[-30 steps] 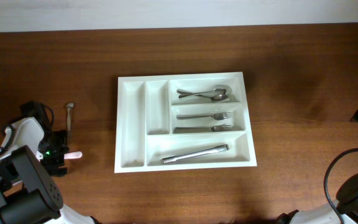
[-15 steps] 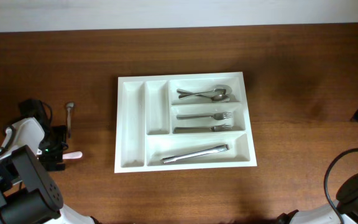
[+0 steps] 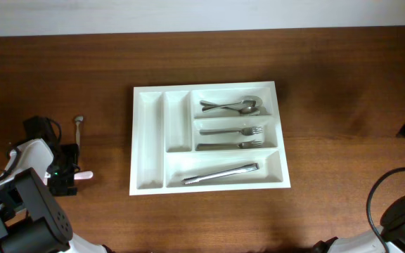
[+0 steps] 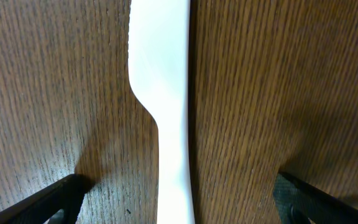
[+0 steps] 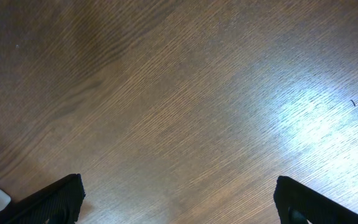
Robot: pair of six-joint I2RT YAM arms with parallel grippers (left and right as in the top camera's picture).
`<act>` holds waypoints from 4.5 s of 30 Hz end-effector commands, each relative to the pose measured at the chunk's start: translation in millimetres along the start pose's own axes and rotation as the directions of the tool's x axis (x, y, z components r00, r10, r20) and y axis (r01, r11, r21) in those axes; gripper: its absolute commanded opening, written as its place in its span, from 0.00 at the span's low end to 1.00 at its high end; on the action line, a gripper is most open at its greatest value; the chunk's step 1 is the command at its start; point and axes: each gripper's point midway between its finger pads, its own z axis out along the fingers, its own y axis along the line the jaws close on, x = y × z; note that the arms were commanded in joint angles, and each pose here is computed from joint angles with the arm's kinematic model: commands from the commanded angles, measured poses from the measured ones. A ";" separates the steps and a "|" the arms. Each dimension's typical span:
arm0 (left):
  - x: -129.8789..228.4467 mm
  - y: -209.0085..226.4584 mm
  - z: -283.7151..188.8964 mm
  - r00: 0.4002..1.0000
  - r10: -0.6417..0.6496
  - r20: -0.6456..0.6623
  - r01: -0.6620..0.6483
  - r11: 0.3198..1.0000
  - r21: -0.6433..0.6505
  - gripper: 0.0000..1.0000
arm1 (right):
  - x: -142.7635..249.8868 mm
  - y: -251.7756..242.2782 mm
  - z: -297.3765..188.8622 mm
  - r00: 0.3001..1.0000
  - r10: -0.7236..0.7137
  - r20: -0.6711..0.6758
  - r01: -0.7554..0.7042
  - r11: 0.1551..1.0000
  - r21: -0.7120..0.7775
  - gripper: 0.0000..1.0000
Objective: Pack container
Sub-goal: 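Lower the left gripper and close it on the knife handle, then carry the knife into the tray's second narrow left compartment, then release the knife and move the left gripper over a small spoon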
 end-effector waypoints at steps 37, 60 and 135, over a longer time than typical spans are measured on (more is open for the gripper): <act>2.6 -8.8 -0.2 0.953 0.299 -0.034 -0.299 0.954 0.024 0.01 | -0.3 -1.0 -0.8 1.000 0.005 0.004 -0.005 1.000 0.012 0.99; 192.6 -153.2 -236.2 0.396 0.720 0.570 -0.885 0.133 0.447 0.02 | -0.3 -1.0 -0.8 1.000 0.005 0.004 -0.005 1.000 0.012 0.99; 191.8 -159.5 -217.3 0.025 0.790 0.613 -0.985 0.126 -0.121 0.99 | -0.3 -1.0 -0.8 1.000 0.005 0.004 -0.005 1.000 0.012 0.99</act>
